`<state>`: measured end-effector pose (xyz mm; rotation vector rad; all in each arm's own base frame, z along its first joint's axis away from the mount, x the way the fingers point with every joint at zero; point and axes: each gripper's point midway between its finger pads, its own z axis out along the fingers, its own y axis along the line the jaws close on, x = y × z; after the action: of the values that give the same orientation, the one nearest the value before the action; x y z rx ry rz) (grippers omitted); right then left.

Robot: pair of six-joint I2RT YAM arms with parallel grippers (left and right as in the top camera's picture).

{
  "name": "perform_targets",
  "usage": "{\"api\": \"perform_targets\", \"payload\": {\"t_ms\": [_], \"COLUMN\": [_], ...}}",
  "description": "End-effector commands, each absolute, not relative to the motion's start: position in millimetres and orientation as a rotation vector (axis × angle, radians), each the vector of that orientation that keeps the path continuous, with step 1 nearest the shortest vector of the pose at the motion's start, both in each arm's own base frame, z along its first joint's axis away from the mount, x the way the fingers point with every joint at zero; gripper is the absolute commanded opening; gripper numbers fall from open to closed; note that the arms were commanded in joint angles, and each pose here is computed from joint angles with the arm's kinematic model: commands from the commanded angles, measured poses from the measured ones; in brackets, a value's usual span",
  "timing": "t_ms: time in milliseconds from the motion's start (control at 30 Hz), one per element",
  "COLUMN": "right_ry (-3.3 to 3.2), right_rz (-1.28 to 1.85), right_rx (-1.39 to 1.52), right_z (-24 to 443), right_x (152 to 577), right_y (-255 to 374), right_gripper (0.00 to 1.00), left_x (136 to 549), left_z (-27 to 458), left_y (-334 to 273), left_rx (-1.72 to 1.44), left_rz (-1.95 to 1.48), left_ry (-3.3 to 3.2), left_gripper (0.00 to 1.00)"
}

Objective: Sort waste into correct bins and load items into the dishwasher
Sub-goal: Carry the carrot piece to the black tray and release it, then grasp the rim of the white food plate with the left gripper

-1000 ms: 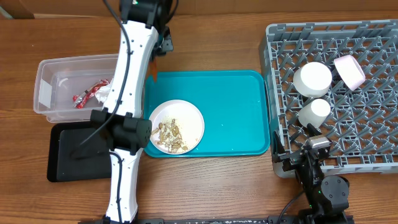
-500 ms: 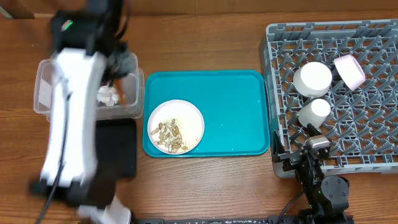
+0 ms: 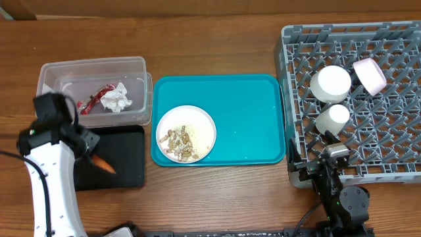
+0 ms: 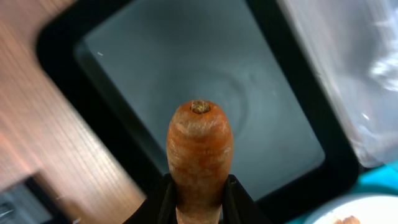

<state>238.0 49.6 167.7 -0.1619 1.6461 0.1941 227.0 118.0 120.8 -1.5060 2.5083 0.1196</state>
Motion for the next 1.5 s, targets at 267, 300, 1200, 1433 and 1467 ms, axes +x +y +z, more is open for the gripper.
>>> {"api": "perform_targets", "payload": {"t_ms": [267,300,1200,1433,1467], "right_ry": [1.637,1.637,1.637,1.637,1.637], "right_rz": [0.189,0.189,0.19,0.189,0.189], "right_rx": [-0.162,-0.162,-0.162,-0.162,-0.162], "right_z": [169,169,169,169,169], "right_x": [238,238,238,238,238], "right_y": [49,49,49,49,49], "right_gripper": [1.0,1.0,1.0,1.0,1.0], "left_x": [247,250,322,332,332], "left_z": [91,98,56,34,32], "left_y": [94,93,-226,-239,-241], "left_rx": [-1.456,-1.436,0.496,0.524,0.529], "left_rz": [-0.166,-0.18,0.199,0.253,0.257], "left_ry": [2.557,2.558,2.718,2.789,2.801], "left_gripper": [0.69,0.69,0.49,0.44,0.42]}}
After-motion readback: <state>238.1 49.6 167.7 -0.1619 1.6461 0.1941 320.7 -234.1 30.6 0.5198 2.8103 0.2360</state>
